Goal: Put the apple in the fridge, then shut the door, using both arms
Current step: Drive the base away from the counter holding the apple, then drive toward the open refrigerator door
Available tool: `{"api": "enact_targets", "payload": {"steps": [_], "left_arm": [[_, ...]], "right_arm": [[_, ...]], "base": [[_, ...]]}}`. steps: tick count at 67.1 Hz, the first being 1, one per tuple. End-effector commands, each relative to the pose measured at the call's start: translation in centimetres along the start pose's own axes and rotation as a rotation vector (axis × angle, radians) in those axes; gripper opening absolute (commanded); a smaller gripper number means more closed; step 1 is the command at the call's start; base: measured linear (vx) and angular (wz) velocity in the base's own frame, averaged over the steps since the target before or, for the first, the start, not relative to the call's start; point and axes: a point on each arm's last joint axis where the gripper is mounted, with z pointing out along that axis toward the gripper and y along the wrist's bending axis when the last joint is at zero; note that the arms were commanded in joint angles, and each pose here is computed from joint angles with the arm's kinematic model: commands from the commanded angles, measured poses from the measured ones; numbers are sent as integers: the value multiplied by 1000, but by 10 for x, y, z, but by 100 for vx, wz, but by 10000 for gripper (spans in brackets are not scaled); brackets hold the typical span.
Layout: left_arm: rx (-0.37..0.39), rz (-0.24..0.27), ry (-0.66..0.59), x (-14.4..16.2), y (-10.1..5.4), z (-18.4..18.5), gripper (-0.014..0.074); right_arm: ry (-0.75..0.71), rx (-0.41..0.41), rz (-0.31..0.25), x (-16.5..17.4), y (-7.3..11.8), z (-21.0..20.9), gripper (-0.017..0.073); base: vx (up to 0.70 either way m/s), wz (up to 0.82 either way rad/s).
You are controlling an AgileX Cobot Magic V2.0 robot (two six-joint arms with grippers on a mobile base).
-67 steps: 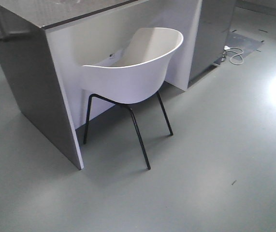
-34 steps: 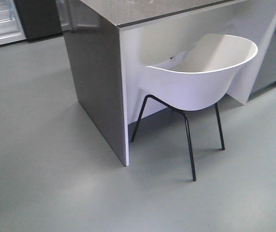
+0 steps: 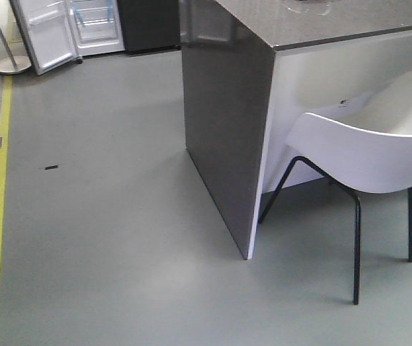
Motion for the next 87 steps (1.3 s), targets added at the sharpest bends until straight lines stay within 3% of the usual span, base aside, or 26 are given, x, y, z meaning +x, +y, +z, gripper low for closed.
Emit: {"api": "enact_targets", "payload": {"steps": [1,87], "left_arm": [[11,-13,-105,-13,-1,-2,-6],[11,-13,-105,-13,-1,-2,-6]], "right_arm": [[-70,-16,-8,-10,3,-6,185],[-70,-16,-8,-10,3,-6,185]], "base": [[11,42],[21,28]]}}
